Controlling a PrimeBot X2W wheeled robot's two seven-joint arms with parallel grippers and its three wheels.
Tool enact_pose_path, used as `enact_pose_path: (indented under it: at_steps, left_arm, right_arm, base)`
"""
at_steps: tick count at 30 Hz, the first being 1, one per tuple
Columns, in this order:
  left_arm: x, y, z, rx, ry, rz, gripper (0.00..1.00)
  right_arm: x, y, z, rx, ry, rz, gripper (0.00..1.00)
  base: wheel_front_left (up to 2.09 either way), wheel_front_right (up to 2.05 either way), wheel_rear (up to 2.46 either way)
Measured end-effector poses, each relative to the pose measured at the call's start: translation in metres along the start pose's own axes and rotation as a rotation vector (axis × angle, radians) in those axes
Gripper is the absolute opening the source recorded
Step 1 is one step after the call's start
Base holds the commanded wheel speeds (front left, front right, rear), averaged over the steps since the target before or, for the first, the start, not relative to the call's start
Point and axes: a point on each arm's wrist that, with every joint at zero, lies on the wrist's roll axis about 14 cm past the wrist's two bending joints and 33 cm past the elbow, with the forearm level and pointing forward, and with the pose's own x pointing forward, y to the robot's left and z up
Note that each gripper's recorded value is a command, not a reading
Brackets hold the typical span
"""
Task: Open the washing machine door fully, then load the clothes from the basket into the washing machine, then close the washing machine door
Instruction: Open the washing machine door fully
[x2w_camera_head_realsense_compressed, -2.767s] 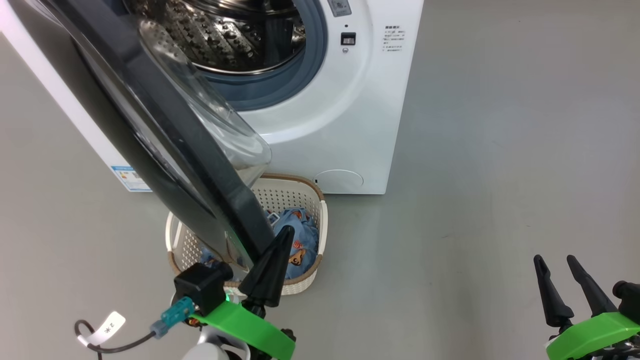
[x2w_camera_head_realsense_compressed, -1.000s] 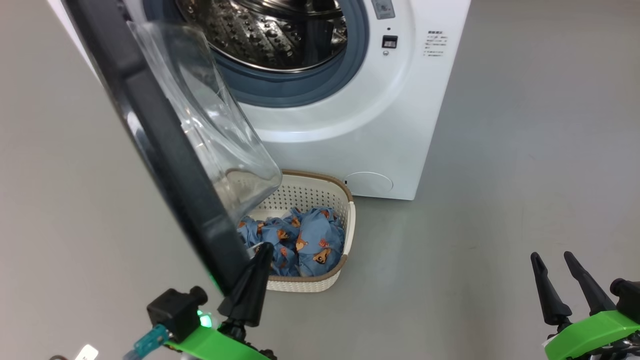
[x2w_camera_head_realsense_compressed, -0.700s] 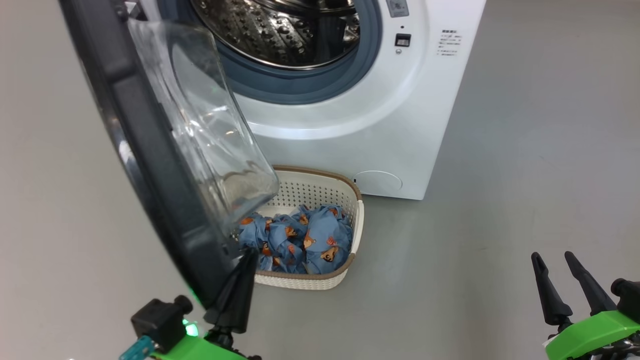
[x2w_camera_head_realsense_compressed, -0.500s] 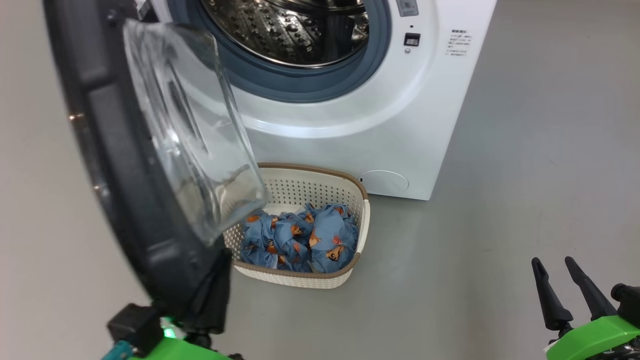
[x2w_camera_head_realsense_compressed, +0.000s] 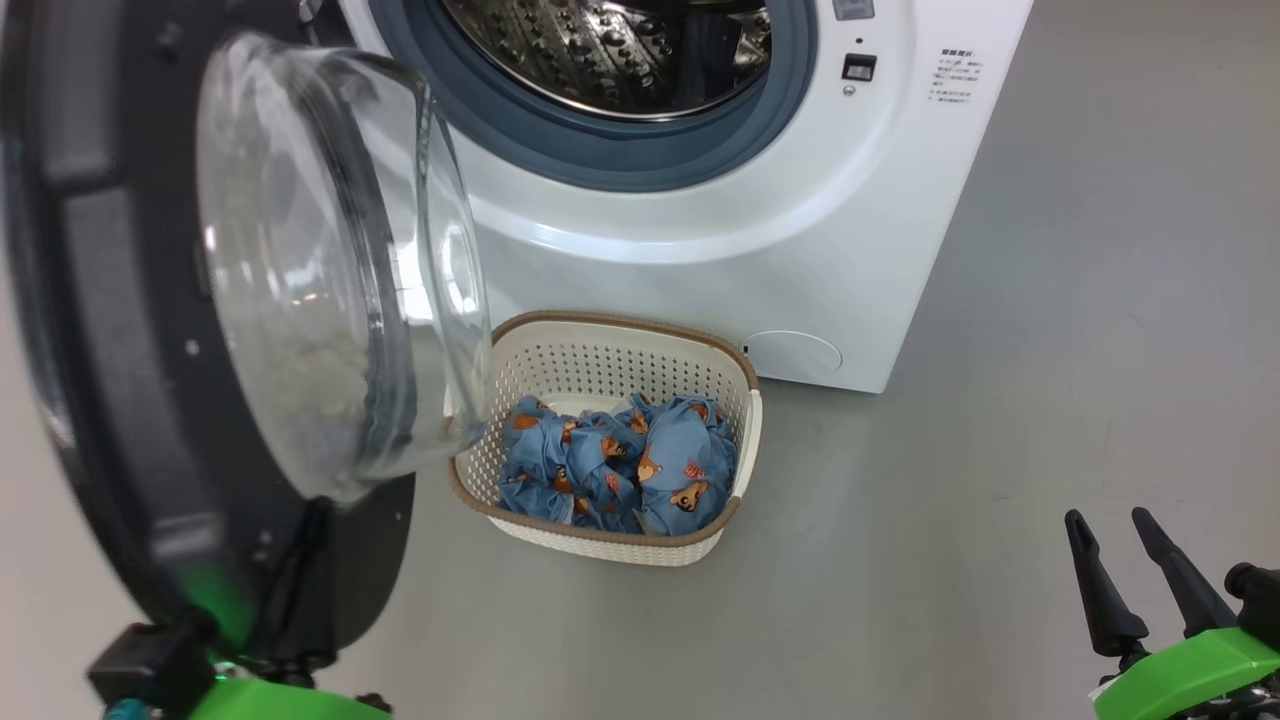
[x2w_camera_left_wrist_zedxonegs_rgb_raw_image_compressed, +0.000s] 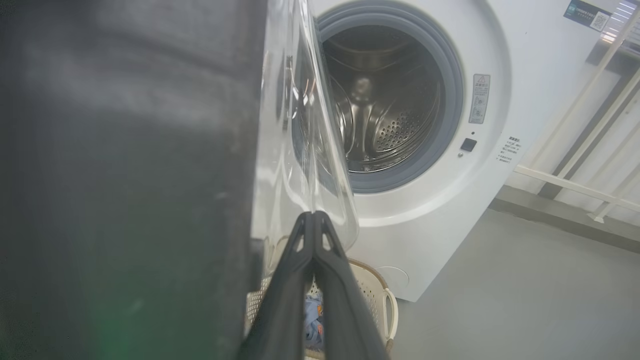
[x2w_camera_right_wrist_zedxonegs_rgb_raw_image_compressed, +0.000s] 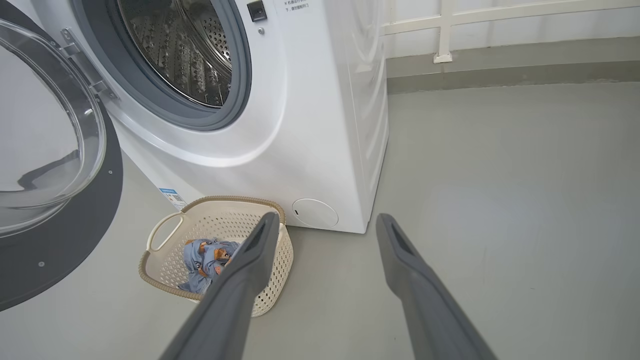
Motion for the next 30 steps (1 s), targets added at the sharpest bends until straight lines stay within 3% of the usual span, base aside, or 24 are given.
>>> enact_pose_path:
  at_steps: [30]
  left_arm:
    - [0.020, 0.157, 0.020, 0.206, 0.002, 0.425, 0.00]
  right_arm:
    - [0.020, -0.002, -0.020, -0.010, 0.048, 0.027, 1.00]
  base:
    - [0.00, 0.00, 0.00]
